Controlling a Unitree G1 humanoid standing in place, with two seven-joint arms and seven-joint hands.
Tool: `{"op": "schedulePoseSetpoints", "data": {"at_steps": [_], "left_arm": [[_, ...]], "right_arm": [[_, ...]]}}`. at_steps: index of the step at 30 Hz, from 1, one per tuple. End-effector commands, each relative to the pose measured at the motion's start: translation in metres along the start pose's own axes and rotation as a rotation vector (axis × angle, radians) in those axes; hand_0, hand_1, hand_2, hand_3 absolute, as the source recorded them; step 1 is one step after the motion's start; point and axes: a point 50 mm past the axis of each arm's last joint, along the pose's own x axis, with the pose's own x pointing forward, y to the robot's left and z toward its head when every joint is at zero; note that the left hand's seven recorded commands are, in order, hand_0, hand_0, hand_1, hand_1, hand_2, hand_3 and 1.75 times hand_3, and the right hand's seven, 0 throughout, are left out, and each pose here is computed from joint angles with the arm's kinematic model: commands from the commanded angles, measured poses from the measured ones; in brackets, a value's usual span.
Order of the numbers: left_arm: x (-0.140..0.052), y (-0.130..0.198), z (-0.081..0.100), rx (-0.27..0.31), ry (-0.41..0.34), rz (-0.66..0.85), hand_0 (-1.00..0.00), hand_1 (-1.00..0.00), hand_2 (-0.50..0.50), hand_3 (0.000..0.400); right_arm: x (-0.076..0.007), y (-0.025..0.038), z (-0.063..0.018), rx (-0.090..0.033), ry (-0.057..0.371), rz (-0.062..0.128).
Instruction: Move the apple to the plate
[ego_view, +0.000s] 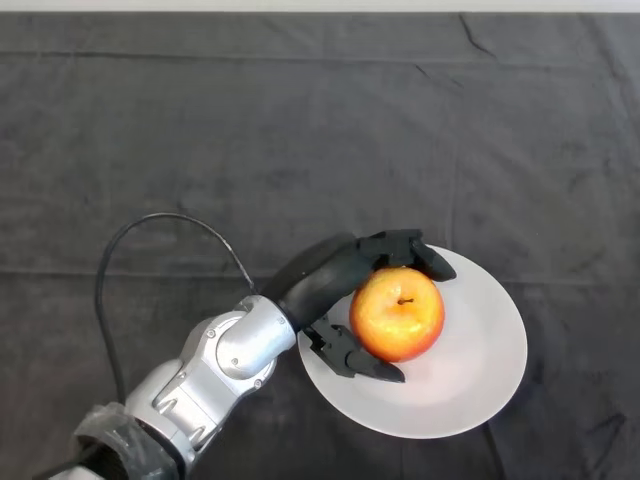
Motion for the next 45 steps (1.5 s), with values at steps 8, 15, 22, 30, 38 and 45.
{"op": "schedulePoseSetpoints", "data": {"at_steps": [8, 15, 22, 30, 38, 45], "left_arm": [[0.004, -0.008, -0.012, 0.026, 0.056, -0.081, -1.00, -1.00, 0.00, 0.400], [0.004, -0.007, -0.016, 0.038, 0.070, -0.104, -0.59, 0.00, -0.29, 0.235], [0.005, -0.004, -0.016, 0.052, 0.074, -0.104, 0.00, 0.00, 0.00, 0.000], [0.006, 0.012, -0.009, 0.058, 0.048, -0.064, 0.00, 0.00, 0.00, 0.000], [-0.001, 0.046, 0.007, 0.043, -0.025, 0.047, 0.00, 0.00, 0.00, 0.000], [-0.016, 0.072, 0.013, 0.022, -0.093, 0.174, 0.00, 0.00, 0.00, 0.000]], "right_arm": [[-0.0027, 0.0033, -0.0124, 0.008, 0.031, 0.014], [-0.0026, 0.0032, -0.0124, 0.008, 0.032, 0.014], [-0.0026, 0.0032, -0.0124, 0.007, 0.032, 0.014], [-0.0025, 0.0032, -0.0124, 0.007, 0.032, 0.014], [-0.0026, 0.0033, -0.0124, 0.007, 0.032, 0.014], [-0.0027, 0.0034, -0.0124, 0.007, 0.032, 0.014]]}}
